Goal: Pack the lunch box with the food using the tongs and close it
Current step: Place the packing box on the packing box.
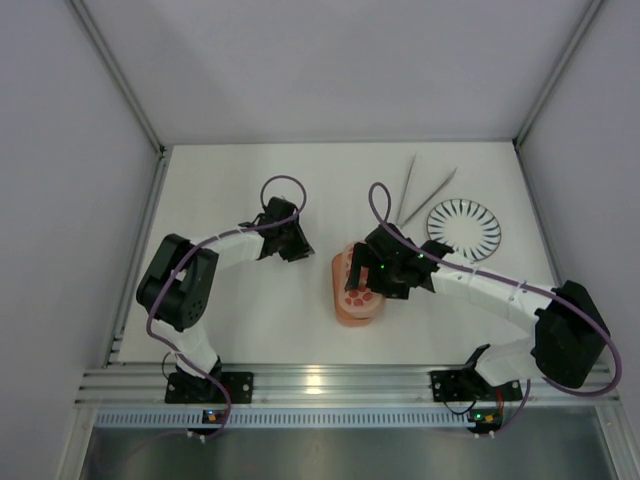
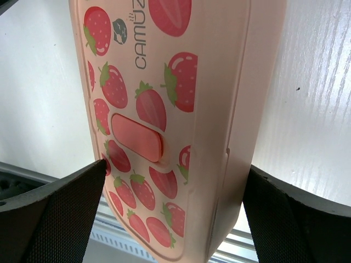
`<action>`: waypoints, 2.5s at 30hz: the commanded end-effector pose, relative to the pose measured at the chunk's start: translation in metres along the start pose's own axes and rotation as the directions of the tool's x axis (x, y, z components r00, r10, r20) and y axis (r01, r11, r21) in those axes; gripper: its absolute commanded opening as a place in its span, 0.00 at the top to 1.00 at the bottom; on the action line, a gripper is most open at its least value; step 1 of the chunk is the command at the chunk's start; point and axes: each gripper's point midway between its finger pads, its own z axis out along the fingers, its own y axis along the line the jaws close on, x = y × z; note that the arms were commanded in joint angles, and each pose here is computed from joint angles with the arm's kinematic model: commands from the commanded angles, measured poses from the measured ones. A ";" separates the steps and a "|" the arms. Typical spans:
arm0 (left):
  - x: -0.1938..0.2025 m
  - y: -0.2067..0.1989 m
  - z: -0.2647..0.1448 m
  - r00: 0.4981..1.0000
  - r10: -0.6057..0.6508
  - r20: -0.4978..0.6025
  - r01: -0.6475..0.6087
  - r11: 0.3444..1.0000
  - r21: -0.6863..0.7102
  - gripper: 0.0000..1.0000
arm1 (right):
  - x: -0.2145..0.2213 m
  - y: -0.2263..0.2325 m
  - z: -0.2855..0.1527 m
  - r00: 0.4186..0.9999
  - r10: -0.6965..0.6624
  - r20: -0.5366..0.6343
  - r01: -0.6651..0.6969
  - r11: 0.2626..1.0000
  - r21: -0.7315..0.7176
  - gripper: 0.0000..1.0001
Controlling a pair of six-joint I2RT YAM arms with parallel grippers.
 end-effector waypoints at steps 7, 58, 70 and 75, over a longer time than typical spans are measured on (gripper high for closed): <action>-0.010 -0.012 0.002 1.000 0.001 0.024 -0.002 0.999 0.037 0.70 | -0.005 -0.013 -0.007 0.996 -0.084 0.010 0.082 0.990 0.112 0.01; -0.001 -0.015 -0.002 1.000 0.007 -0.003 -0.006 0.999 0.040 0.62 | -0.007 0.056 -0.021 0.949 -0.315 0.019 0.311 0.922 -0.230 0.00; 0.032 0.001 -0.023 1.000 0.011 -0.017 -0.011 1.000 0.026 0.65 | -0.014 0.046 -0.013 0.950 -0.310 0.024 0.310 0.937 -0.163 0.01; 0.051 0.006 -0.040 1.000 0.029 -0.003 -0.029 0.999 0.034 0.69 | -0.014 0.043 -0.005 0.947 -0.320 0.016 0.318 0.936 -0.149 0.00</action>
